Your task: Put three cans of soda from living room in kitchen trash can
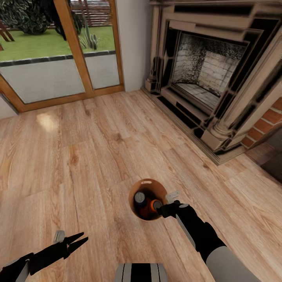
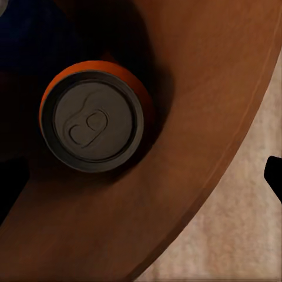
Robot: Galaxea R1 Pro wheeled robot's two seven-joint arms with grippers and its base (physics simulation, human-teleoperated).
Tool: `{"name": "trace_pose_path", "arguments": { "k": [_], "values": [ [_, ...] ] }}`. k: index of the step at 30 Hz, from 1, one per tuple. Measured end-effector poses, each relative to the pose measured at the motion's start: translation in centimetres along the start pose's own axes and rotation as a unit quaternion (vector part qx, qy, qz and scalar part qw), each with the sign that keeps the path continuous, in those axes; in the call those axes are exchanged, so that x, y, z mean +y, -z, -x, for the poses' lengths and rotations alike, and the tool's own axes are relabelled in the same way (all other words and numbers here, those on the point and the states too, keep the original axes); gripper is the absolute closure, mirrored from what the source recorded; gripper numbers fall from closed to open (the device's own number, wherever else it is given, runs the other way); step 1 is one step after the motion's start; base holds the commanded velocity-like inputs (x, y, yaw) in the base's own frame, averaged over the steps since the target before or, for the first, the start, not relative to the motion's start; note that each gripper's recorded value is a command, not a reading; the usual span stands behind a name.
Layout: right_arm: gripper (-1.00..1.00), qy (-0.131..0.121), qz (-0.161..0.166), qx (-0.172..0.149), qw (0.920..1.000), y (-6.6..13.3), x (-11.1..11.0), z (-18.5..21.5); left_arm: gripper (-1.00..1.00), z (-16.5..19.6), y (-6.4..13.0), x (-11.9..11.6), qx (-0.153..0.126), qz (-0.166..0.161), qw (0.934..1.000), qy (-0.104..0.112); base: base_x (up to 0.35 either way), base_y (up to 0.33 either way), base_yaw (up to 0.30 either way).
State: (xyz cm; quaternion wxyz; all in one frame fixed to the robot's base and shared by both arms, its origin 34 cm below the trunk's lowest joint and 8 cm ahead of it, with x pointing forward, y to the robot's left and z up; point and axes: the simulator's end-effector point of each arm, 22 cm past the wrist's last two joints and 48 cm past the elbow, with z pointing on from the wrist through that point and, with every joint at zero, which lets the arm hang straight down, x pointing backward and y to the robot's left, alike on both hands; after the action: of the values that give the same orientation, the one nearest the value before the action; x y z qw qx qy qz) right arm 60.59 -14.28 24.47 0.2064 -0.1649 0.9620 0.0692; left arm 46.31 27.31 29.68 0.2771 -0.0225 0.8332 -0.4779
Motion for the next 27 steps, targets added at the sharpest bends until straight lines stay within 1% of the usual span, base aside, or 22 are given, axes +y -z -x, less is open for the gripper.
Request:
{"name": "trace_pose_path", "arguments": {
  "k": [8, 16, 27],
  "values": [
    [-1.0, 0.0, 0.0, 0.0, 1.0, 0.0, -0.01, 0.0, -1.0, -0.02, 0.0, -0.01, 0.0, 0.0, 1.0, 0.0, 0.001, 0.0, 0.0],
    [-1.0, 0.0, 0.0, 0.0, 1.0, 0.0, -0.01, 0.0, -1.0, -0.02, -0.01, 0.0, 0.0, 0.0, 1.0, 0.0, 0.129, 0.0, 0.0],
    [-1.0, 0.001, 0.0, 0.0, 1.0, 0.0, -0.02, 0.0, -1.0, -0.03, 0.0, 0.0, 0.001, 0.0, 1.0, 0.0, 0.029, 0.0, 0.0]
  ]
}}
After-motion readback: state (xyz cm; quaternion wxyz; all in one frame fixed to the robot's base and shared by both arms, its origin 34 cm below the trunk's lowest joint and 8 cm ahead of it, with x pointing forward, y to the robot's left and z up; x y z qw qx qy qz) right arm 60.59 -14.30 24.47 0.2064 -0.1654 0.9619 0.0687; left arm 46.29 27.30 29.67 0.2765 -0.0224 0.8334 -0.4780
